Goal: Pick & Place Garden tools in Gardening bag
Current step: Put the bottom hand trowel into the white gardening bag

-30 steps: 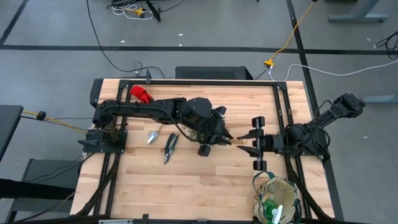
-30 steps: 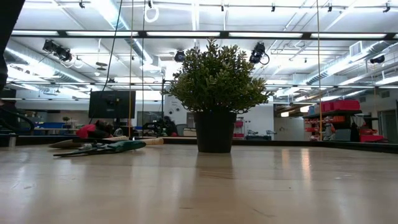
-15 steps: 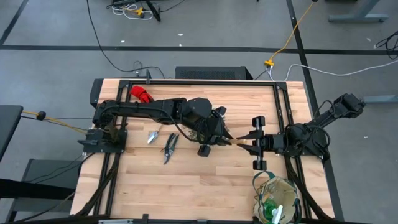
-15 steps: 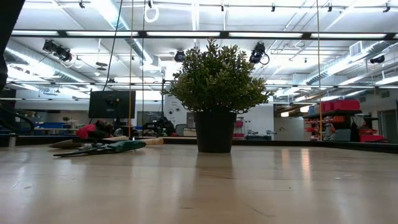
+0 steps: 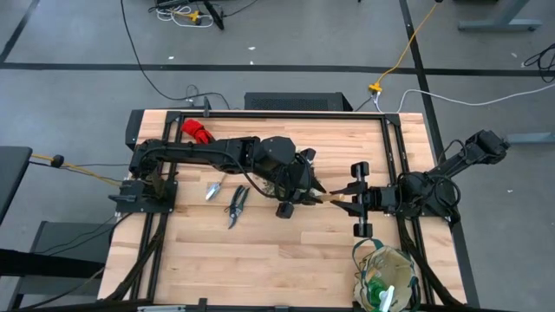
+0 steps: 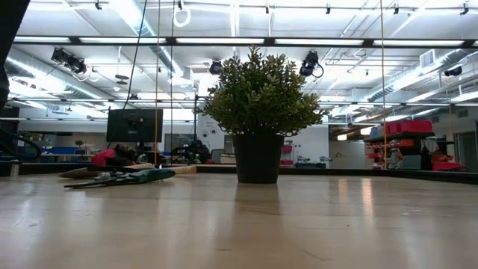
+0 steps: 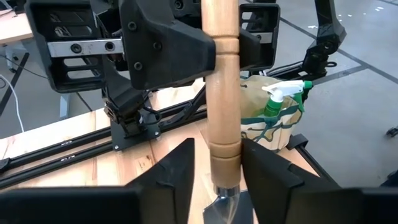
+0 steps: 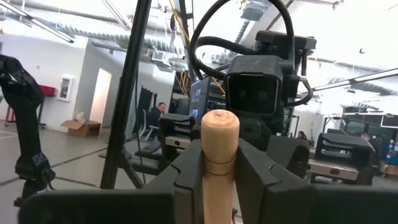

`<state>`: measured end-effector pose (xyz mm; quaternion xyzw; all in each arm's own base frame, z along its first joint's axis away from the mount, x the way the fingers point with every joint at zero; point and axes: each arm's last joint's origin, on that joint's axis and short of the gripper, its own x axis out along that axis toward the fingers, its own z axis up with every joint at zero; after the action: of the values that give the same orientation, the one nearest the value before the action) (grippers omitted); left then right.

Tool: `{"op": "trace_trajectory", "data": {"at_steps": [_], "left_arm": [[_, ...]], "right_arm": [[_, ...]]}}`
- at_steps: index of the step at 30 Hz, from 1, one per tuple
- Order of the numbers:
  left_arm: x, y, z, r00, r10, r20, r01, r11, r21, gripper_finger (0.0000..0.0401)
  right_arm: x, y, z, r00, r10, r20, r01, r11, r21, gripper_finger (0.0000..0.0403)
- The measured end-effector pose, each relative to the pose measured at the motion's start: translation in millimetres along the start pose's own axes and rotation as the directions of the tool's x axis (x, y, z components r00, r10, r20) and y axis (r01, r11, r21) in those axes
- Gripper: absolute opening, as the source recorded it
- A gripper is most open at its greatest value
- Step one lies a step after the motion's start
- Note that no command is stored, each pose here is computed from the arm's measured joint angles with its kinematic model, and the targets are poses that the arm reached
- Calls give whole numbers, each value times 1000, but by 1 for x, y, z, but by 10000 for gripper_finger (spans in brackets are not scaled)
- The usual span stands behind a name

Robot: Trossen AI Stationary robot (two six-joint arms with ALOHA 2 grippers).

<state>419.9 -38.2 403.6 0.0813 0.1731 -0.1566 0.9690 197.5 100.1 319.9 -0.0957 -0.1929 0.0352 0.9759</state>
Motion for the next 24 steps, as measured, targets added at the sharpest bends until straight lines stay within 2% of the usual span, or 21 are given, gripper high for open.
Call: {"op": "trace_trajectory", "data": {"at_steps": [6,10,14,24], "left_arm": [[-1,1,0,1000,22,-3,-22,998,-56,196],[-8,0,5,1000,5,14,-4,996,-92,218],[-17,-1,9,1000,5,20,-3,995,-100,217],[-60,-5,29,995,47,83,-40,995,-93,191]], "right_arm": [[0,0,0,1000,1,0,-1,1000,15,66],[0,1,-1,1000,13,-7,-13,999,30,66],[-1,3,-1,1000,23,-16,-22,999,34,66],[-1,5,-8,996,42,-85,-36,996,77,66]]}}
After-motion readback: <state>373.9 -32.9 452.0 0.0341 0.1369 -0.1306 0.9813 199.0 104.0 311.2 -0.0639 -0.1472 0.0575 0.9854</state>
